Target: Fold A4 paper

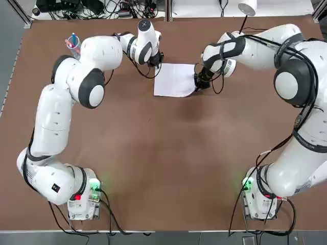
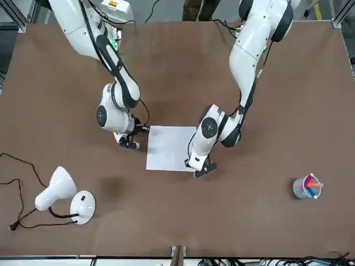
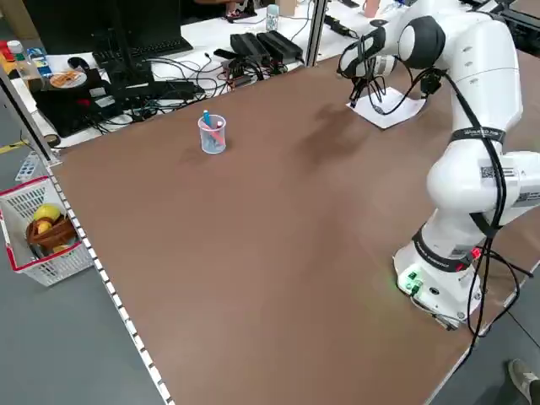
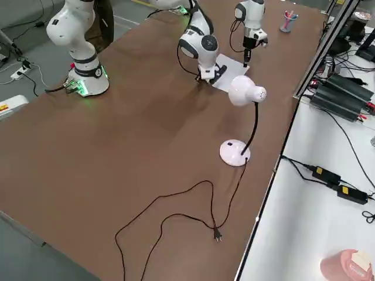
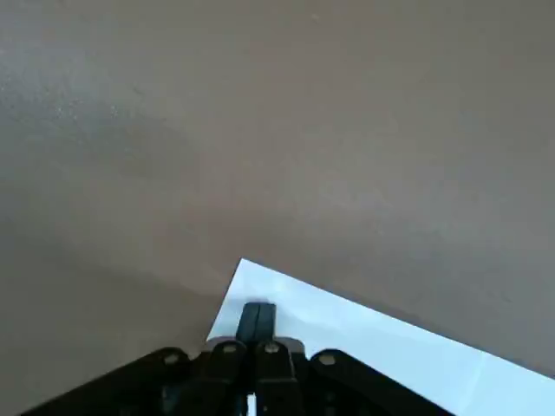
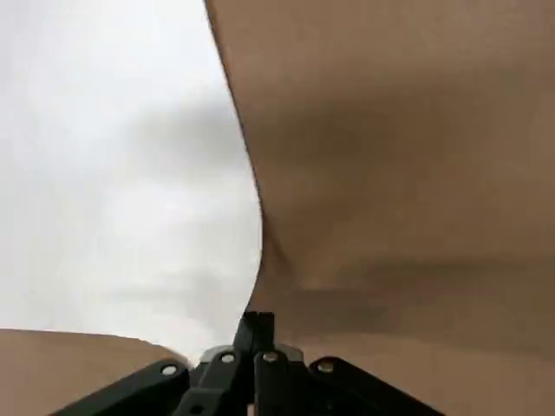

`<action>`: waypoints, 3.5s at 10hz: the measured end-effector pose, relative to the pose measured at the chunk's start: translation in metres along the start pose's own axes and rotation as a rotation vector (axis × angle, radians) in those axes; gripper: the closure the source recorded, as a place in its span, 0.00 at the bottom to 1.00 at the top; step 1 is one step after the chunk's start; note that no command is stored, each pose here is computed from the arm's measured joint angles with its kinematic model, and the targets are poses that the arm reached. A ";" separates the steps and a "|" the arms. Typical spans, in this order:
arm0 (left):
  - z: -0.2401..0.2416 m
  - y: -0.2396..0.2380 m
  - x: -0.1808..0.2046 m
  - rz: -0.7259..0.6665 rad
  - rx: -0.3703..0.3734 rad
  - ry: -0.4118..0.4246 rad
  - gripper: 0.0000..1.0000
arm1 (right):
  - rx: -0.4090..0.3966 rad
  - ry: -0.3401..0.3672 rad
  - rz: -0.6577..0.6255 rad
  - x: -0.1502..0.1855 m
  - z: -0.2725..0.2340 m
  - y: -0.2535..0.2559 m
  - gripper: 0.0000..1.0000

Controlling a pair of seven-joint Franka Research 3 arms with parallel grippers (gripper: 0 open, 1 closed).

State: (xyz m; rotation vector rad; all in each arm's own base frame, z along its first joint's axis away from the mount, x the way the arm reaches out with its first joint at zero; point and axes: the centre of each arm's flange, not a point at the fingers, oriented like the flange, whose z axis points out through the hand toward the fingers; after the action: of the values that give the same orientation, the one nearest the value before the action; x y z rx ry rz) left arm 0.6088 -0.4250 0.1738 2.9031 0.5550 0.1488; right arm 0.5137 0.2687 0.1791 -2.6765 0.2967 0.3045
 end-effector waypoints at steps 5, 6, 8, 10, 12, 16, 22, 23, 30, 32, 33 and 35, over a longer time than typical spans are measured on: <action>0.000 0.000 0.000 0.000 0.000 0.000 0.99 | 0.023 0.017 0.002 0.005 -0.007 -0.008 0.98; 0.000 0.000 0.000 0.000 0.000 0.000 0.99 | 0.025 0.021 0.006 0.007 -0.009 -0.006 0.98; 0.000 0.000 0.000 0.000 0.000 0.000 0.99 | 0.031 0.035 0.014 0.013 -0.014 -0.004 0.98; 0.000 0.000 0.000 0.000 0.000 0.000 0.99 | 0.042 0.050 0.019 0.020 -0.022 -0.004 0.98; 0.000 0.000 0.000 0.000 0.000 0.000 0.99 | 0.054 0.061 0.016 0.023 -0.028 -0.009 0.98; 0.000 0.000 0.000 0.000 0.000 0.000 0.99 | 0.128 0.056 0.027 0.017 -0.031 -0.039 0.98; 0.000 0.000 0.000 0.000 -0.001 0.001 0.99 | 0.191 0.049 0.035 0.011 -0.035 -0.064 0.98; 0.000 0.000 0.001 -0.001 -0.004 0.004 0.99 | 0.207 0.041 0.039 0.006 -0.033 -0.070 0.98; 0.000 0.000 0.003 -0.002 -0.007 0.009 0.99 | 0.222 0.061 0.014 -0.029 0.032 -0.113 0.98; 0.000 0.000 0.003 0.013 -0.005 0.015 0.99 | 0.208 0.076 0.024 -0.029 0.048 -0.108 0.98; -0.001 -0.001 0.005 0.040 0.002 0.030 0.99 | 0.205 0.074 0.024 -0.030 0.053 -0.107 0.98; -0.004 0.001 0.008 0.063 0.006 0.049 0.99 | 0.200 0.065 0.017 -0.035 0.059 -0.110 0.98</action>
State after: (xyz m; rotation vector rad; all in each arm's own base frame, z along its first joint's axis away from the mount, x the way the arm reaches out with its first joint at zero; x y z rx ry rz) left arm 0.6163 -0.4217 0.1784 2.9311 0.4721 0.2285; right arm 0.4986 0.3972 0.1791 -2.4906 0.3503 0.1820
